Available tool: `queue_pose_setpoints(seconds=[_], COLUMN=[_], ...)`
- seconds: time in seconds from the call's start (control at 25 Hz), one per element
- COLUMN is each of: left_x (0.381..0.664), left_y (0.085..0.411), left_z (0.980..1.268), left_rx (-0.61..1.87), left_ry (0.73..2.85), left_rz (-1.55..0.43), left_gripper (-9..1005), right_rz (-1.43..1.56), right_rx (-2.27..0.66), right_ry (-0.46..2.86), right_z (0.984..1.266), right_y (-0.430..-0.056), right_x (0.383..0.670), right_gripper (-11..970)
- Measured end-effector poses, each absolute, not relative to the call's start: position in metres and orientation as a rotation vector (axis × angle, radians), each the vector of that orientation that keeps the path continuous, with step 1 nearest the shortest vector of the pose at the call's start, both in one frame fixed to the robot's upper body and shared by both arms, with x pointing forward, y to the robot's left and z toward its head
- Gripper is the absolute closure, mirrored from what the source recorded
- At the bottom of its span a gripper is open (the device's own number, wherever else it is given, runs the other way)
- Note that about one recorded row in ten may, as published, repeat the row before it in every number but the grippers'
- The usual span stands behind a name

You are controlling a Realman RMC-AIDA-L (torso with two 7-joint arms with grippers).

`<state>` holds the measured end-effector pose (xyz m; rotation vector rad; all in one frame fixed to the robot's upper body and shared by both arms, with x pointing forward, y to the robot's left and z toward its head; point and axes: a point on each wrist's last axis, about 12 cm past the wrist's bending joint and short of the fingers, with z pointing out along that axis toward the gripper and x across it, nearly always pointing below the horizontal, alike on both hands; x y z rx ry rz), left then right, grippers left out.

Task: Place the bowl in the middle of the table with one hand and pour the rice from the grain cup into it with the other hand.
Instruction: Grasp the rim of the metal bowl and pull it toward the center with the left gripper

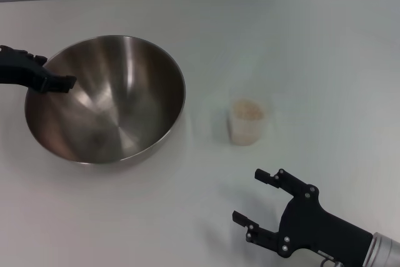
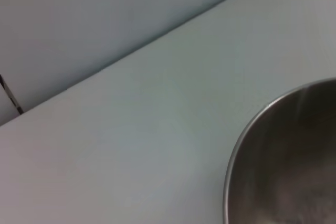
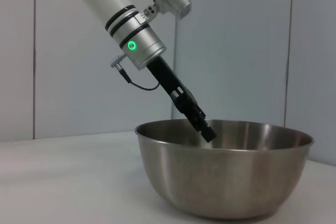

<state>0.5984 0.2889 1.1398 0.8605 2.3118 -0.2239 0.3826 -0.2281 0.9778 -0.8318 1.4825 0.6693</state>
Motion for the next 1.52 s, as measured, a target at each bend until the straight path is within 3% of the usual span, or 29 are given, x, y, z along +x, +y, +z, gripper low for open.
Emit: queue_pose_setpoints(seconds=[0.48, 0.88, 1.12, 1.52], left_x=[0.601, 0.607, 0.612, 0.637], left_y=[0.285, 0.277, 0.27, 0.274], left_z=[1.141, 1.142, 1.145, 1.167], left_rx=[0.889, 0.953, 0.98, 1.006], left_ry=[2.317, 2.345, 2.362, 2.409], left_rz=[-0.2, -0.183, -0.228, -0.374], left_gripper=[315, 779, 878, 912], right_rz=[0.665, 0.665, 0.666, 0.667], right_rx=[-0.834, -0.834, -0.834, -0.836], right_ry=[1.491, 1.492, 1.491, 1.491], right_z=[0.977, 0.977, 0.977, 0.977], right_y=[-0.228, -0.229, -0.228, -0.228], right_x=[0.382, 0.382, 0.382, 0.382], right_gripper=[176, 176, 176, 176])
